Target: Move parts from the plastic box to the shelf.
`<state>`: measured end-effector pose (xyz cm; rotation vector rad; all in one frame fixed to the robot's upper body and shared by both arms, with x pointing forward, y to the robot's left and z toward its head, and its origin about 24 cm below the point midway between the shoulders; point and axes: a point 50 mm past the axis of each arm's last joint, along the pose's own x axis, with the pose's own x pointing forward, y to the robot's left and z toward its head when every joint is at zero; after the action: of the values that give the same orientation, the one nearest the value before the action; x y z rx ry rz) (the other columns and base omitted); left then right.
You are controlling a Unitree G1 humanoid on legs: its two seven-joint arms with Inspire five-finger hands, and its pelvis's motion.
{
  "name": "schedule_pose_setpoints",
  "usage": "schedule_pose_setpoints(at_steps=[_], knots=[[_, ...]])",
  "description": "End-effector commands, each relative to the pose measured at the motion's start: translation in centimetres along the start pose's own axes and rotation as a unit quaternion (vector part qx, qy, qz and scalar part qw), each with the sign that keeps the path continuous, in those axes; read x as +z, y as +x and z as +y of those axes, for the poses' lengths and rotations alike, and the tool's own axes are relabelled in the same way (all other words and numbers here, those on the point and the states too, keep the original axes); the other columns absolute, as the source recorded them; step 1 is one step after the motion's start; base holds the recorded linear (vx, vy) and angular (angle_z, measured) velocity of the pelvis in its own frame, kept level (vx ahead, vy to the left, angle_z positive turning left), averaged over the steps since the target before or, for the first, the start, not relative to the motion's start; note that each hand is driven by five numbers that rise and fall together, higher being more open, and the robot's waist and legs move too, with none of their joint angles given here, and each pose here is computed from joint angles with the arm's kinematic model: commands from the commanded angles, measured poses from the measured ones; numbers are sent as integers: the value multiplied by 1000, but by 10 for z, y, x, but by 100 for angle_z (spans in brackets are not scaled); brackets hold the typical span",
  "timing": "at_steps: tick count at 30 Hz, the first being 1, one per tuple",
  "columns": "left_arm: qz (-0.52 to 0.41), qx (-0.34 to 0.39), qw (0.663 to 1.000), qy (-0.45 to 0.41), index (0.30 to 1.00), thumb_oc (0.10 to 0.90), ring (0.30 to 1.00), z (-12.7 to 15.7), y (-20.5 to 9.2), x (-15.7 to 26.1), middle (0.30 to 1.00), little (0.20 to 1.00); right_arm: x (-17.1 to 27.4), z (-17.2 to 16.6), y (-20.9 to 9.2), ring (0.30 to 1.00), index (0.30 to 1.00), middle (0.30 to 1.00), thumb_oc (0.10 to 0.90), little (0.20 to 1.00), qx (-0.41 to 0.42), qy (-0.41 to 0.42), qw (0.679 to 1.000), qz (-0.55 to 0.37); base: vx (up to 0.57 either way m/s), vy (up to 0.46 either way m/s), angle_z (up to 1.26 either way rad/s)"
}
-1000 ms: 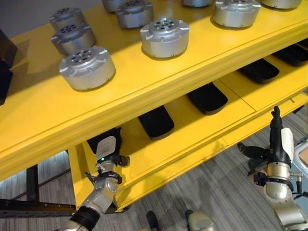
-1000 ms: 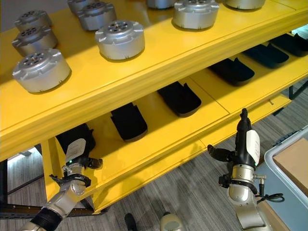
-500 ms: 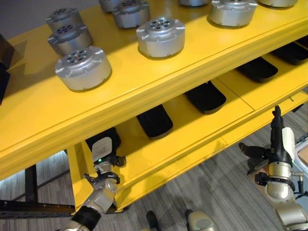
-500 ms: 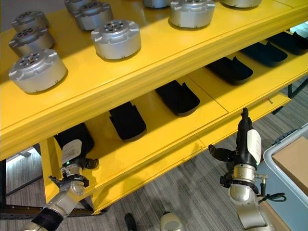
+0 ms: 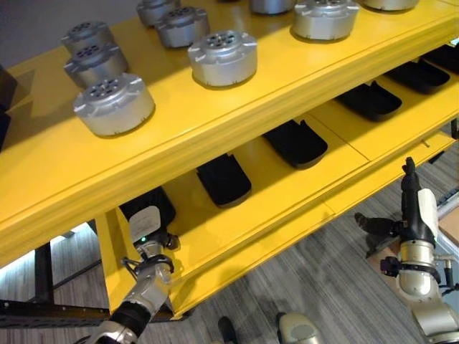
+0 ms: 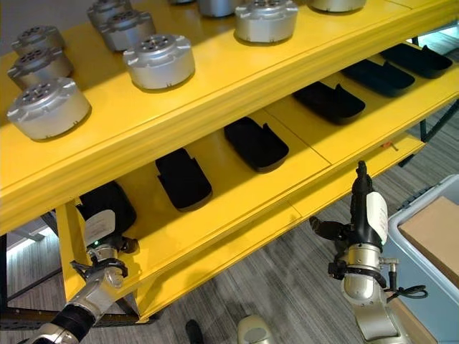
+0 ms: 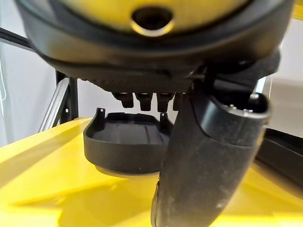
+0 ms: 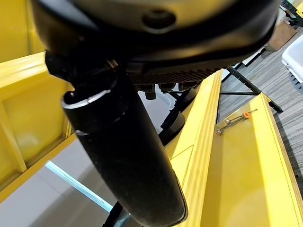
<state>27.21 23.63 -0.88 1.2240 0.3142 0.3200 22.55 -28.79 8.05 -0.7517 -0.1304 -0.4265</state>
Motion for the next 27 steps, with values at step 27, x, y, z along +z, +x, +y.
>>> schedule_pose_setpoints(at_steps=[27], knots=[[-37, -50, 998, -33, 1000, 900, 1000, -16, -3, 16, 1000, 1000, 39, -31, 25, 1000, 1000, 1000, 900, 1000, -69, 9, 992, -104, 1, 1, -1]])
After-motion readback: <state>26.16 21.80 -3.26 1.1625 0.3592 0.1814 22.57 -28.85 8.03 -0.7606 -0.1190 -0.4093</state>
